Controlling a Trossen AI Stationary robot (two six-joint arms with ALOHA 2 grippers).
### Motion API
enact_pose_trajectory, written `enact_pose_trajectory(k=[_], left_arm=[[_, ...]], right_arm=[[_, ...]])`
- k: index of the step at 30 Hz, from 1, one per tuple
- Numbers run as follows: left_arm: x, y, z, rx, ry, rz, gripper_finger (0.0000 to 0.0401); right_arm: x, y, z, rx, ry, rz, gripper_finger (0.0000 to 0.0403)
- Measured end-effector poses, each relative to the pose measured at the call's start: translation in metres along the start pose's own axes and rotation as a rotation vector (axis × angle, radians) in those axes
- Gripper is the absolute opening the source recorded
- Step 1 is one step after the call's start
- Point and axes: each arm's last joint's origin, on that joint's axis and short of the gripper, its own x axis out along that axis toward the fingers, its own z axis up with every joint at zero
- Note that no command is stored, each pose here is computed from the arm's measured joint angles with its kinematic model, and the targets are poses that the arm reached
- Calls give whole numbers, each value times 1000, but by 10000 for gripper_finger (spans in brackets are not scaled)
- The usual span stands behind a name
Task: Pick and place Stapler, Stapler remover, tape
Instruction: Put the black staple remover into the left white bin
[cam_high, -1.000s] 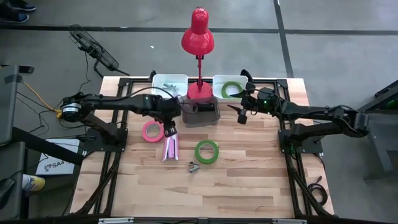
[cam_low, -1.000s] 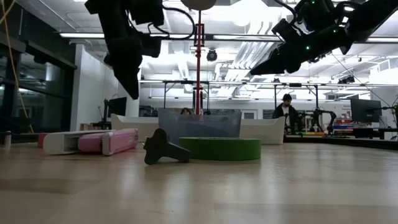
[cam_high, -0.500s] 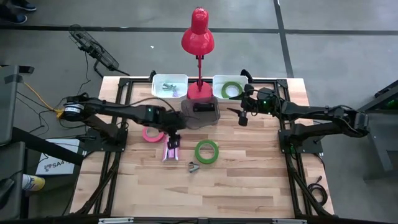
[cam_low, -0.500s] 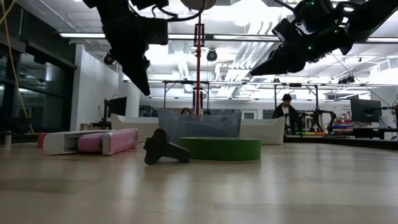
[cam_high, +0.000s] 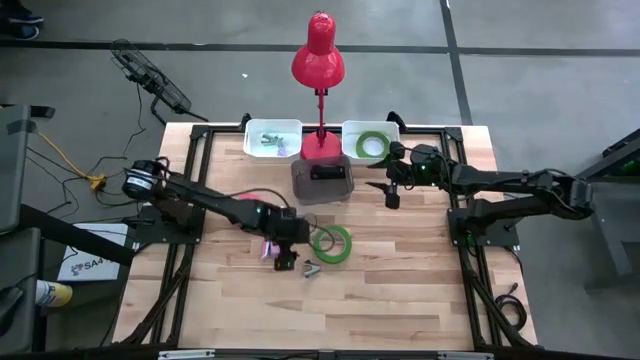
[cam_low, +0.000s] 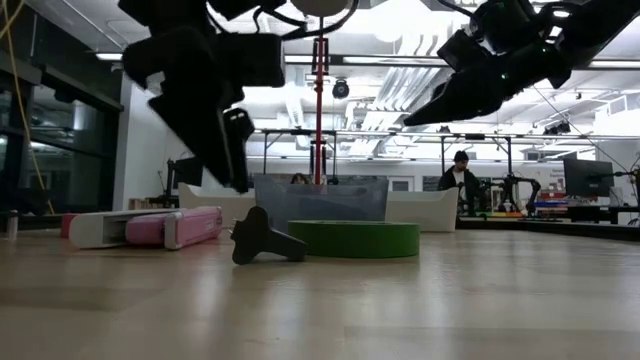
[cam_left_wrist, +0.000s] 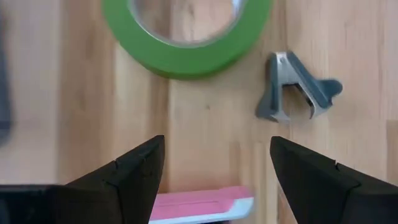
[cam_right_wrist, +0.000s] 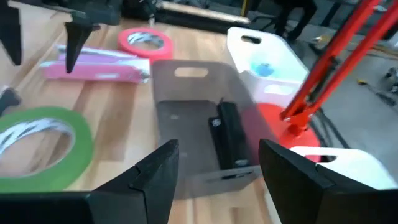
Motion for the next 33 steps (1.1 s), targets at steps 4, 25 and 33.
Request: enact_pose_trajectory(k=[4,25,33], left_arm=[[2,-16,1,-27,-36,-32,287],[3,-38,-1,-155,-74,-59,305],[7,-38,1,-144,-97,-44,337]], right_arm=[[1,6,0,1,9,28,213],[2,18,1,-16,36,48,210],[2,17,0,-30,42,33,209]])
